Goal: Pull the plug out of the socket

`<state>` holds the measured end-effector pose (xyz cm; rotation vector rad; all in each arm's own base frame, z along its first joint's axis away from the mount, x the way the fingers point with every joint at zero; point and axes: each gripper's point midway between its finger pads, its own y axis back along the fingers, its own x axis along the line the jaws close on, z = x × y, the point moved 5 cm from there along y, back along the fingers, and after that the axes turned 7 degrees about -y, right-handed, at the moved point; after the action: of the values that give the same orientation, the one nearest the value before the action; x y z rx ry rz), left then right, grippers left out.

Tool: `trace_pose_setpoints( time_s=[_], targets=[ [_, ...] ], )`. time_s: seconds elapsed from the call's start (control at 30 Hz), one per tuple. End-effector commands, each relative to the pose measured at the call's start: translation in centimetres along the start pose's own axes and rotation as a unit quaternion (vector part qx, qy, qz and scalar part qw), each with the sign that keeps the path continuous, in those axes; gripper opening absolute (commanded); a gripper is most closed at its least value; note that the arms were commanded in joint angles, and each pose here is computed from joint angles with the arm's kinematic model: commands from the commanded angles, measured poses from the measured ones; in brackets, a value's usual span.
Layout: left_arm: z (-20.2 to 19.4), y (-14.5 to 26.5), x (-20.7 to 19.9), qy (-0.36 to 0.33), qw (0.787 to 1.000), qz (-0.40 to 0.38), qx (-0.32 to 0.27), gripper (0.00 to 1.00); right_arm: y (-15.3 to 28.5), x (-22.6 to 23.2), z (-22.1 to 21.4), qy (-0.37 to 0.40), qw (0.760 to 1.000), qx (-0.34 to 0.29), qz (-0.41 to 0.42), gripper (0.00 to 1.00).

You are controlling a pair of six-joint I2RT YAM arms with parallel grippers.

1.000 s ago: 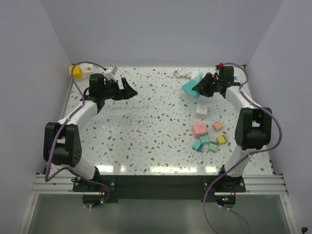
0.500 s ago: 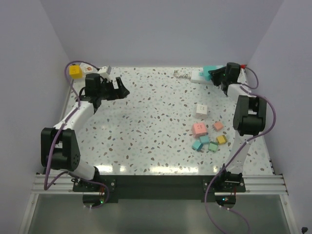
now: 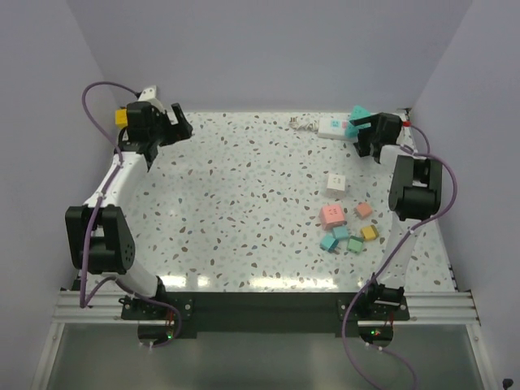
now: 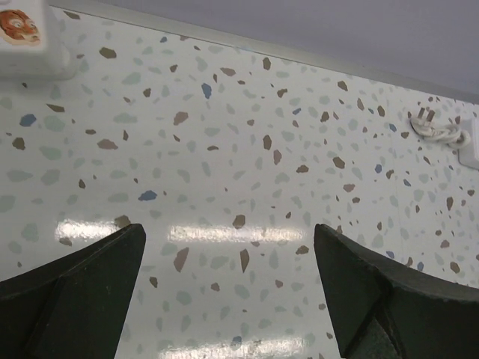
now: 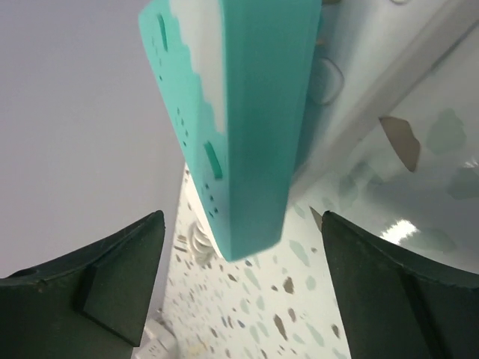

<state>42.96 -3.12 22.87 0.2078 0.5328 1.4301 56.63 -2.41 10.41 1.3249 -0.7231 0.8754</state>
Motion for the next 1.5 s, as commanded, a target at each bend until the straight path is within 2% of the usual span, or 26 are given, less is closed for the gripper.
trace_pose_setpoints(
  time_s=[0.0,0.1,0.23,0.33,0.47,0.53,0.57,0.6,0.63,0.67,0.77,0.93,1.23,1.47],
  targets=[
    [3.3,-0.6,2.6,0.006,0.997,0.067,-0.028,1.00,3.7,2.2,-0.3,0.028,0.999,0.020,0.012,0.91],
    [3.8,-1.5,4.5,0.017,0.993,0.112,-0.023,1.00,5.9,2.6,-0.6,0.051,0.998,0.037,0.003,0.98],
    [5.8,-2.3,7.1,0.046,0.985,0.161,-0.046,1.00,9.2,3.0,-1.4,0.072,0.995,0.070,-0.024,0.98],
    [6.6,-3.8,9.0,0.047,0.980,0.185,-0.053,1.00,11.5,3.5,-2.7,0.117,0.987,0.106,-0.034,0.98],
    [7.3,-6.9,11.0,0.020,0.978,0.204,-0.047,1.00,13.6,2.8,-5.6,0.182,0.968,0.171,-0.020,0.98],
    [7.4,-8.9,12.2,0.019,0.975,0.218,-0.029,1.00,14.6,2.6,-7.0,0.206,0.957,0.203,-0.015,0.98],
    [5.7,-10.6,13.1,0.020,0.974,0.226,-0.002,1.00,14.9,2.3,-8.2,0.239,0.946,0.218,-0.009,0.98],
    [7.1,-10.9,13.2,0.015,0.974,0.226,-0.017,1.00,15.3,2.4,-8.8,0.255,0.940,0.225,-0.005,0.98],
    [7.0,-11.5,13.4,0.015,0.974,0.224,-0.017,1.00,15.8,2.3,-8.8,0.268,0.937,0.223,-0.006,0.98],
    [7.1,-12.1,13.8,0.016,0.975,0.219,-0.030,1.00,16.5,2.5,-10.8,0.299,0.924,0.239,0.006,0.98],
    [7.0,-13.5,13.9,0.004,0.977,0.206,-0.049,1.00,17.5,2.4,-12.9,0.324,0.908,0.266,0.014,0.98],
    [7.2,-14.8,14.9,-0.042,0.975,0.214,-0.047,1.00,18.1,1.6,-13.6,0.337,0.896,0.288,0.010,0.98],
    [3.9,-17.7,16.6,-0.073,0.970,0.230,-0.022,1.00,17.3,1.0,-14.1,0.334,0.889,0.312,0.003,0.98],
    [4.5,-19.1,17.6,-0.081,0.963,0.245,-0.080,1.00,16.8,0.5,-14.6,0.328,0.886,0.327,0.009,0.95]
  ],
)
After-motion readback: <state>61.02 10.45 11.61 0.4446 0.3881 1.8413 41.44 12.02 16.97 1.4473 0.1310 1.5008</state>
